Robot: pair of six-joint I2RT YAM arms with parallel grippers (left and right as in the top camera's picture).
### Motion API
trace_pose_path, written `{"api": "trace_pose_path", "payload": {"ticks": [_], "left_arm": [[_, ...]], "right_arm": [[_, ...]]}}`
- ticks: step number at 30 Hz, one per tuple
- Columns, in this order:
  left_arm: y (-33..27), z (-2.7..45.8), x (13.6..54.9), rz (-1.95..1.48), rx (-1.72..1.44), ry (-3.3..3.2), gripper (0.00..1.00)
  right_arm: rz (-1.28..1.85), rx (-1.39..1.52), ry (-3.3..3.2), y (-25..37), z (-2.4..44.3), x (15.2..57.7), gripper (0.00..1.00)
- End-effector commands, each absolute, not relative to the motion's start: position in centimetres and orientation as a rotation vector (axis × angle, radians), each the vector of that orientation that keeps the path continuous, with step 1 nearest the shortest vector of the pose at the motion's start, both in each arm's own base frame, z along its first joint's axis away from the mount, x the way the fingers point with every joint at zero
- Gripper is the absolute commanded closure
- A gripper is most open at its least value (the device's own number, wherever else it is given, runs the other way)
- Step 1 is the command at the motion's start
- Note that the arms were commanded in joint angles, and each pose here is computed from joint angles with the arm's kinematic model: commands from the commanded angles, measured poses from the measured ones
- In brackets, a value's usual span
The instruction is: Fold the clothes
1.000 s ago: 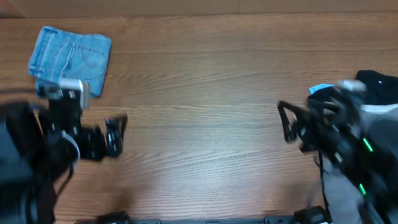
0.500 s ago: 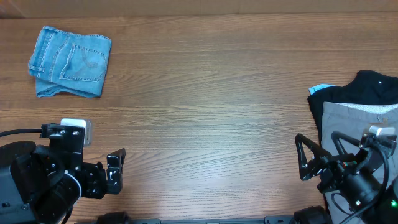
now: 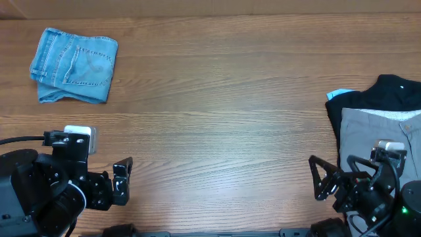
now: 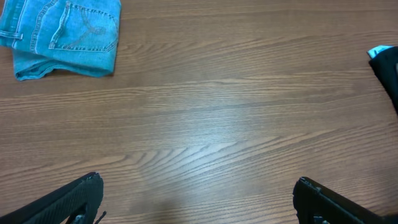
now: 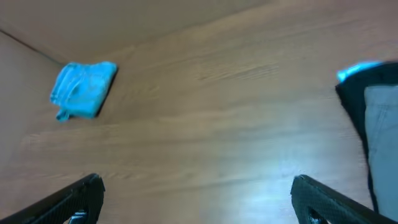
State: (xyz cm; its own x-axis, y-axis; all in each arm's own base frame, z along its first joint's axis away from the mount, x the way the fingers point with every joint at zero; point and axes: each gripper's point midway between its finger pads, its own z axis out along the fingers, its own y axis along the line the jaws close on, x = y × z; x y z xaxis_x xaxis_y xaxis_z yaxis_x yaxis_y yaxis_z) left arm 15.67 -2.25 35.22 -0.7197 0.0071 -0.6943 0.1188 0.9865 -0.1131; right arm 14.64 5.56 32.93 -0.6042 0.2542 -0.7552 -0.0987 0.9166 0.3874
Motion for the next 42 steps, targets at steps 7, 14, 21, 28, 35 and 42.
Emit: {"api": "trace_pose_path", "payload": {"ticks": [7,14,21,28,35,42], "left_arm": [[-2.1,35.3,15.7,-0.177,0.098,2.363,0.00],[-2.1,35.3,15.7,-0.177,0.098,2.363,0.00],[-2.1,35.3,15.7,-0.177,0.098,2.363,0.00],[-2.1,35.3,15.7,-0.177,0.097,2.363,0.00],[-2.1,35.3,15.7,-0.178,0.097,2.364,0.00],[-2.1,35.3,15.7,-0.178,0.097,2.364,0.00]], "right_arm": [[0.310,0.031,1.774,4.0,36.4,20.4,0.00],[0.319,0.035,1.590,3.9,30.8,21.6,0.00],[0.323,0.034,1.539,4.0,25.3,22.1,0.00],[0.328,0.037,1.533,4.2,21.4,23.4,0.00],[0.328,0.036,1.538,4.3,18.6,24.3,0.00],[0.340,0.020,1.583,4.7,17.5,24.2,0.00]]}}
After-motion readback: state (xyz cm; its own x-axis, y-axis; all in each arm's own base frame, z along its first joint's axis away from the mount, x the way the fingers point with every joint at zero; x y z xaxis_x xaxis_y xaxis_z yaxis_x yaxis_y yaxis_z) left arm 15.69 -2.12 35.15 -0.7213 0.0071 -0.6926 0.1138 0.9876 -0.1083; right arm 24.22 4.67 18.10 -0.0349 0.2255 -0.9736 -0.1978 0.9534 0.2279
